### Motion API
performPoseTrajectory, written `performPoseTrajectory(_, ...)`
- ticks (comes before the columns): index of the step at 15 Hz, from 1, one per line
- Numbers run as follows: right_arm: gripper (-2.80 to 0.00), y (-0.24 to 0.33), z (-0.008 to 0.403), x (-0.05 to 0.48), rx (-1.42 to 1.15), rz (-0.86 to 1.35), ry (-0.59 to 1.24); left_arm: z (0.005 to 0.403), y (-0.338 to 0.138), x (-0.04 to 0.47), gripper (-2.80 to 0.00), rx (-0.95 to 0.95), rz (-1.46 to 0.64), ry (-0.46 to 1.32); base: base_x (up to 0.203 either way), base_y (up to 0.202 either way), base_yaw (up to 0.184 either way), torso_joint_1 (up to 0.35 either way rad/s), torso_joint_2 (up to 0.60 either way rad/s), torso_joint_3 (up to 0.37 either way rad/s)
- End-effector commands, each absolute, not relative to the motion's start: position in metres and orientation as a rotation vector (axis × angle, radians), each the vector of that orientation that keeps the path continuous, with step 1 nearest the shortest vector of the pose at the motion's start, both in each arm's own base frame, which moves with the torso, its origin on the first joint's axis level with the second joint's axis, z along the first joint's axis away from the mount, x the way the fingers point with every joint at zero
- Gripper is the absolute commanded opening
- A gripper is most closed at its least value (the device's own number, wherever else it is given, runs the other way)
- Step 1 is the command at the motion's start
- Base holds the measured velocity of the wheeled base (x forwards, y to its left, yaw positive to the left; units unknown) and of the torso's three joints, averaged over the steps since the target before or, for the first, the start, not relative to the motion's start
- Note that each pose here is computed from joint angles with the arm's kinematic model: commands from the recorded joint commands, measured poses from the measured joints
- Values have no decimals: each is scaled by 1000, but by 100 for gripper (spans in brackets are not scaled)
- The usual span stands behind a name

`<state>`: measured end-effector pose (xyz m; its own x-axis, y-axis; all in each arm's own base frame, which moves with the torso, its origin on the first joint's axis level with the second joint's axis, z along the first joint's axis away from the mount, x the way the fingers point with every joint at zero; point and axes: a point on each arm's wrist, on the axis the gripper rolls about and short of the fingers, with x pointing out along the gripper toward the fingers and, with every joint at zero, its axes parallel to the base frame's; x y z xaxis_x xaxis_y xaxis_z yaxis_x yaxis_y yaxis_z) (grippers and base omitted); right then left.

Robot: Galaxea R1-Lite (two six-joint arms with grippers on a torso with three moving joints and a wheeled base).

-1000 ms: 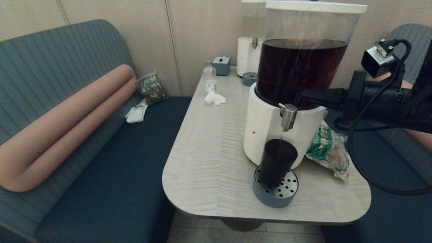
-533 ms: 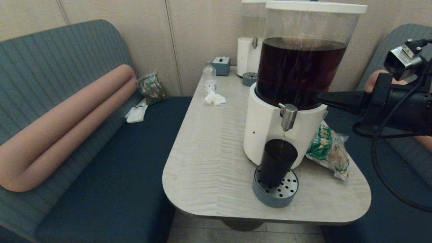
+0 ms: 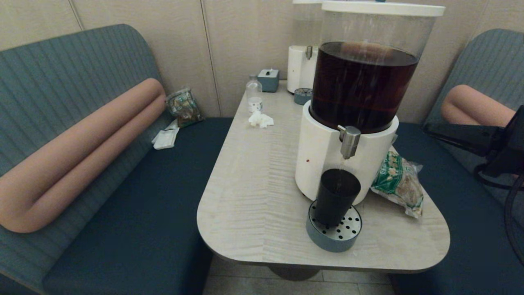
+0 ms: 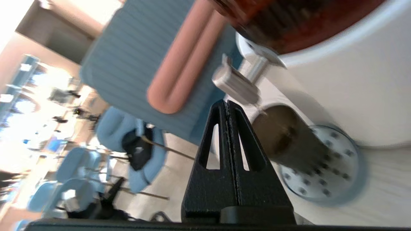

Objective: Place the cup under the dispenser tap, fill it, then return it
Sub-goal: Turn off the faucet

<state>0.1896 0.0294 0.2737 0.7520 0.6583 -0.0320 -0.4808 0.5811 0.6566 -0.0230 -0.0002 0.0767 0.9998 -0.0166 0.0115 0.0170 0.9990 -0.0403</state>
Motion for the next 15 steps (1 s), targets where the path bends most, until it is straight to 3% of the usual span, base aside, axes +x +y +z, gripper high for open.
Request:
performPoseTrajectory(1,-280,14,279,150,545,623,168,76,0,-23,-280,-41,-17,-9,0,0,0,0,0,0)
performPoseTrajectory(7,-280,1,237,73,-161,187,-5,76,0,-23,-280,-41,-17,-9,0,0,0,0,0,0)
performPoseTrajectory(10,-280,0,216,43,-236,46,-44,77,0,-23,-280,-41,-17,-10,0,0,0,0,0,0)
performPoseTrajectory(15,-280,2,176,1,-300,-6,-198,76,0,-23,-280,-41,-17,-9,0,0,0,0,0,0)
